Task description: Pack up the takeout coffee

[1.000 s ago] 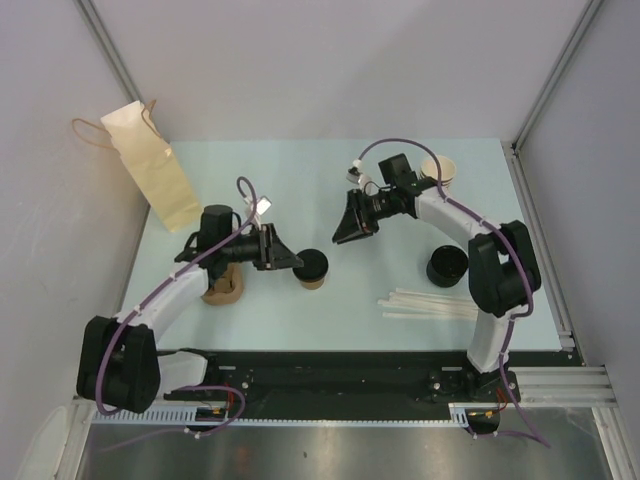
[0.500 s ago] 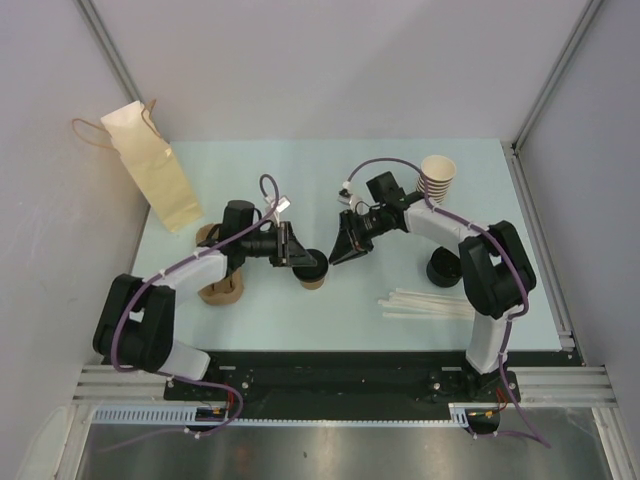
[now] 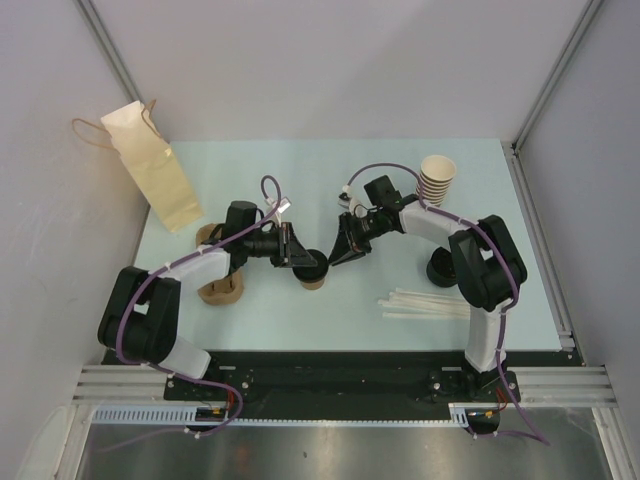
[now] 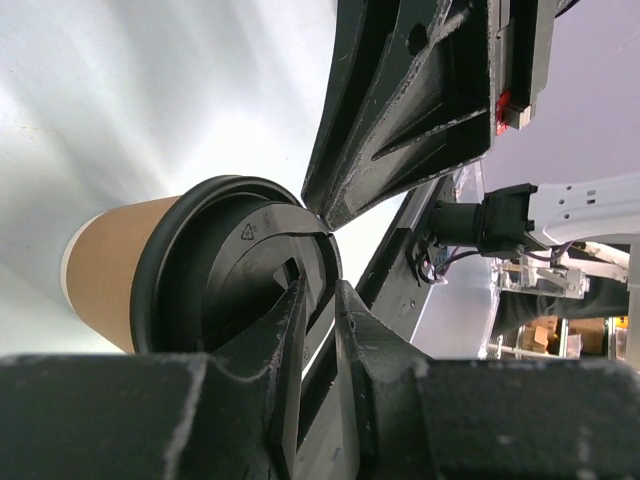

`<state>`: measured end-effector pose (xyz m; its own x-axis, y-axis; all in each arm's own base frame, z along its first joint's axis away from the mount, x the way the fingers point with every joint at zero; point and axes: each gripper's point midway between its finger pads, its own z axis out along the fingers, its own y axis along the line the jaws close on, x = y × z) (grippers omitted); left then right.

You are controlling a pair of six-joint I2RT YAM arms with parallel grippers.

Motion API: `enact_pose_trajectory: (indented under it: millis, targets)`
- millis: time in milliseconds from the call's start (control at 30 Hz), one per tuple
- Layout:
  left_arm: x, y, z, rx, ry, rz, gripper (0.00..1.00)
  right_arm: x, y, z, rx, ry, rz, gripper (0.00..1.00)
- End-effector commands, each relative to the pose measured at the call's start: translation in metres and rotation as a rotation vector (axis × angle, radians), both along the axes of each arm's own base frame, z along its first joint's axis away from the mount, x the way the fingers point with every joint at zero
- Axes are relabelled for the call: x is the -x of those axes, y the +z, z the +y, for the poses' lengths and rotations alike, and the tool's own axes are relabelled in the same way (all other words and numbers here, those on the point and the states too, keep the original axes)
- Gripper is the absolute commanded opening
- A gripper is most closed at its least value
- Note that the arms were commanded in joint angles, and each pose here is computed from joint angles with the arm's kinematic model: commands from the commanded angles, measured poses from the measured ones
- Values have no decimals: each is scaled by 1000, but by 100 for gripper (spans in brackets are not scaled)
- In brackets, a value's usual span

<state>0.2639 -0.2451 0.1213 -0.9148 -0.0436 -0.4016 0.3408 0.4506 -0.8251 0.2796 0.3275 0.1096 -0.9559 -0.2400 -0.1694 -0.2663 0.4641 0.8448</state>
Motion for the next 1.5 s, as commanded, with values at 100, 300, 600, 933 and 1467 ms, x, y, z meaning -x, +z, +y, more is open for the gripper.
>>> enact_pose_trajectory:
  millis: [100,300,600,933,1467]
  targets:
    - [-10,6,-2,-6,6,-44,22,0,0,9,-25,15,-7,23]
    - [-10,2,-1,-12,7,-37,20,1,-10,11,-9,18,2,23]
    - [-11,-3,-1,-23,6,-29,20,-2,-28,7,26,9,25,21]
    - [-13,-12,2,-49,18,-14,18,-3,-65,-7,200,-11,-23,10]
    - [-14,-20,6,-72,36,4,17,-16,-86,-9,318,-71,-85,6]
